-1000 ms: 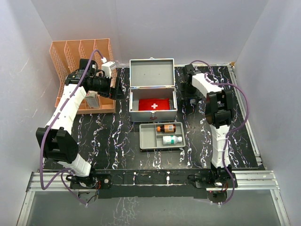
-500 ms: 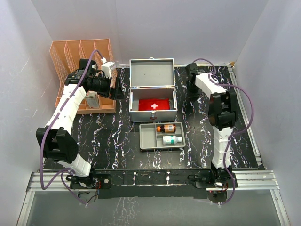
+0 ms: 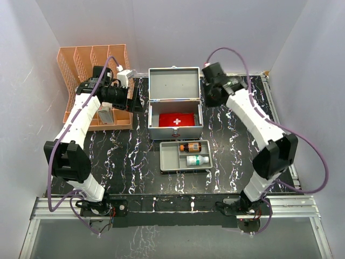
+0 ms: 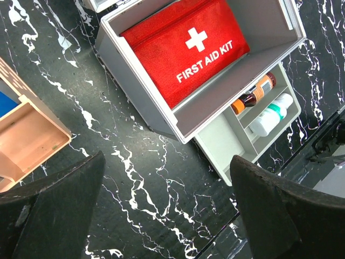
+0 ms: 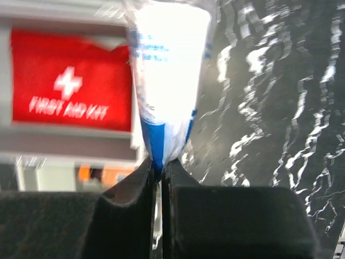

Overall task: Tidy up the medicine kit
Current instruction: Pick up the pill bottle at the center of the board, then place the pill bottle in the medicine box compartment.

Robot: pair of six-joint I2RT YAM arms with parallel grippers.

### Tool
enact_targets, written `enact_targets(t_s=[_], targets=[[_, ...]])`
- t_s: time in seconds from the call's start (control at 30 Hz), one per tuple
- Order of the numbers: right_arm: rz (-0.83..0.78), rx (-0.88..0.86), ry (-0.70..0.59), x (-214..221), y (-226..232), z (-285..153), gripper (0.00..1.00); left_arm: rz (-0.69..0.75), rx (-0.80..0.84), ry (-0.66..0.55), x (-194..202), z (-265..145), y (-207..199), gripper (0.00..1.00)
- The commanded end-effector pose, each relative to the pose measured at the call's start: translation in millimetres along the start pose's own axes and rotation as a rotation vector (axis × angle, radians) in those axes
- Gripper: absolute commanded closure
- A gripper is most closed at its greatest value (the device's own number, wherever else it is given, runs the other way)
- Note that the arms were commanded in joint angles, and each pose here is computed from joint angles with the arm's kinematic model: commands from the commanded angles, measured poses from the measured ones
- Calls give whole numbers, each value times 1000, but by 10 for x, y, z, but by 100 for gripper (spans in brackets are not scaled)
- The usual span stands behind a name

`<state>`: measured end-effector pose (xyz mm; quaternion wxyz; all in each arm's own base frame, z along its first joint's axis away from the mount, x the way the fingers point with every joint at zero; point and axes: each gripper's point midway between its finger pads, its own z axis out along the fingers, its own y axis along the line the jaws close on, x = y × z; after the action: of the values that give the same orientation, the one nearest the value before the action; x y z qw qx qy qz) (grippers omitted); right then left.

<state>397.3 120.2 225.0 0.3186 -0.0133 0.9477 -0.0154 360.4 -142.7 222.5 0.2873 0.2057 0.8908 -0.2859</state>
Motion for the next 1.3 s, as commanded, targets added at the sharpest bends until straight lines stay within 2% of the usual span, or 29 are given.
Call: enact_targets(t_s=[0.0,0.2,0.37,0.47,0.67,0.9,1.27], targets=[[-97,-114,11,487,483,-381,100,-4,-20,-23,-110,-67,10,1],[-26,-193,54,789,623,-673,100,-32,-44,-23,-79,-74,41,1],[7,-270,141,1337,1033,-808,100,-76,-83,-26,-74,-48,115,1],[1,-316,178,1636,1333,-922,100,-90,-74,-32,-98,-25,111,1],[-40,-340,218,1963,1617,-1051,100,-95,-79,-39,-146,32,163,1],[-100,-327,296,2185,1778,-816,100,-93,-66,-51,-190,82,181,1],[-182,-284,307,2233,2032,-378,100,-62,-59,-58,-218,82,176,1]])
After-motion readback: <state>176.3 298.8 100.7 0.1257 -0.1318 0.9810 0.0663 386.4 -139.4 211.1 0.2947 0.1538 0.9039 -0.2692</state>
